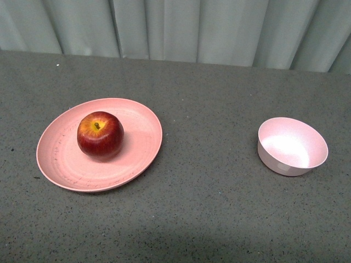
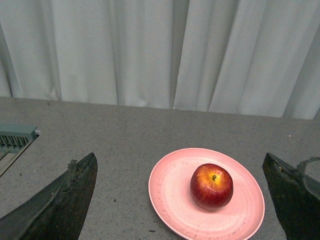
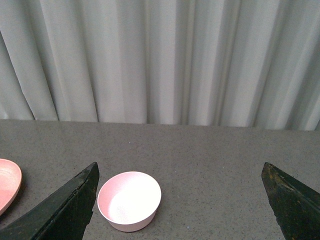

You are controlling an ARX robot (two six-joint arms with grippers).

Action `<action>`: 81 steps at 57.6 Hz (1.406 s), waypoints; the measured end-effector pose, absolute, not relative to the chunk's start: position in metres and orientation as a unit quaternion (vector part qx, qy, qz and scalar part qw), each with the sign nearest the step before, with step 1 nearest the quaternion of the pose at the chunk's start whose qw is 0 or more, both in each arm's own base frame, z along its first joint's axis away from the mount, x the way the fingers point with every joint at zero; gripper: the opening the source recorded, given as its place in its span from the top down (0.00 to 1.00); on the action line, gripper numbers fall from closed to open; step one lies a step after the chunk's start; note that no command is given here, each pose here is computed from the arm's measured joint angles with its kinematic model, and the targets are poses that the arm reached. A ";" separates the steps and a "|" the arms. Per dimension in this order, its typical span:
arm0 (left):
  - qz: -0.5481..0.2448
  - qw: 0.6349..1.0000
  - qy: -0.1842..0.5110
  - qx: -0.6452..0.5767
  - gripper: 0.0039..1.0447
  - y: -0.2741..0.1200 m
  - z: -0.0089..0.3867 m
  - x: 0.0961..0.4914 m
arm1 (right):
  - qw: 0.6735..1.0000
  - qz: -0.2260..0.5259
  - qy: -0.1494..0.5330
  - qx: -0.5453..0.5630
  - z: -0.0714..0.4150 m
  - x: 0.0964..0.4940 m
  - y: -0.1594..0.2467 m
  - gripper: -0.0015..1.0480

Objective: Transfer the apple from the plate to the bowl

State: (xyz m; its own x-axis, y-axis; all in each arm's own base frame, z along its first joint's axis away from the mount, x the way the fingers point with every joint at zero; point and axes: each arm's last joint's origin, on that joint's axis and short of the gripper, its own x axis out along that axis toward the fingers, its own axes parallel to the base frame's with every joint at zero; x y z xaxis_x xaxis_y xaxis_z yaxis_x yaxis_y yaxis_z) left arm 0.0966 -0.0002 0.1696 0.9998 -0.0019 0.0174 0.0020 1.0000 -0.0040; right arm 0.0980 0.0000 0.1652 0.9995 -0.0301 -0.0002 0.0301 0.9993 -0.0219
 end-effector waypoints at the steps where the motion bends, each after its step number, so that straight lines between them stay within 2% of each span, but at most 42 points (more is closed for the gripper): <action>1: -0.001 1.000 -0.009 -0.002 0.06 0.000 0.170 0.097 | 0.999 -0.046 0.003 -0.020 0.165 0.099 0.000 0.09; 6: 0.000 1.000 -0.009 -0.002 0.06 0.000 0.170 0.097 | 0.983 -0.165 0.052 -0.055 0.162 0.105 -0.001 0.09; 10: -0.001 1.000 -0.008 -0.002 0.06 0.000 0.170 0.097 | 0.979 -0.174 0.079 -0.065 0.158 0.112 -0.002 0.09; 25: -0.001 1.000 -0.009 -0.002 0.06 0.000 0.170 0.097 | 0.987 -0.035 0.137 -0.071 0.166 0.178 0.006 0.09; 40: -0.001 1.000 -0.009 -0.002 0.06 0.000 0.170 0.097 | 0.956 0.086 0.255 -0.117 0.143 0.249 0.032 0.09; 61: -0.001 1.000 -0.009 -0.002 0.06 0.000 0.170 0.097 | 0.896 0.178 0.377 -0.156 0.099 0.305 0.066 0.09; 81: -0.001 1.000 -0.009 -0.002 0.06 0.000 0.170 0.097 | 0.859 0.217 0.433 -0.169 0.068 0.331 0.082 0.09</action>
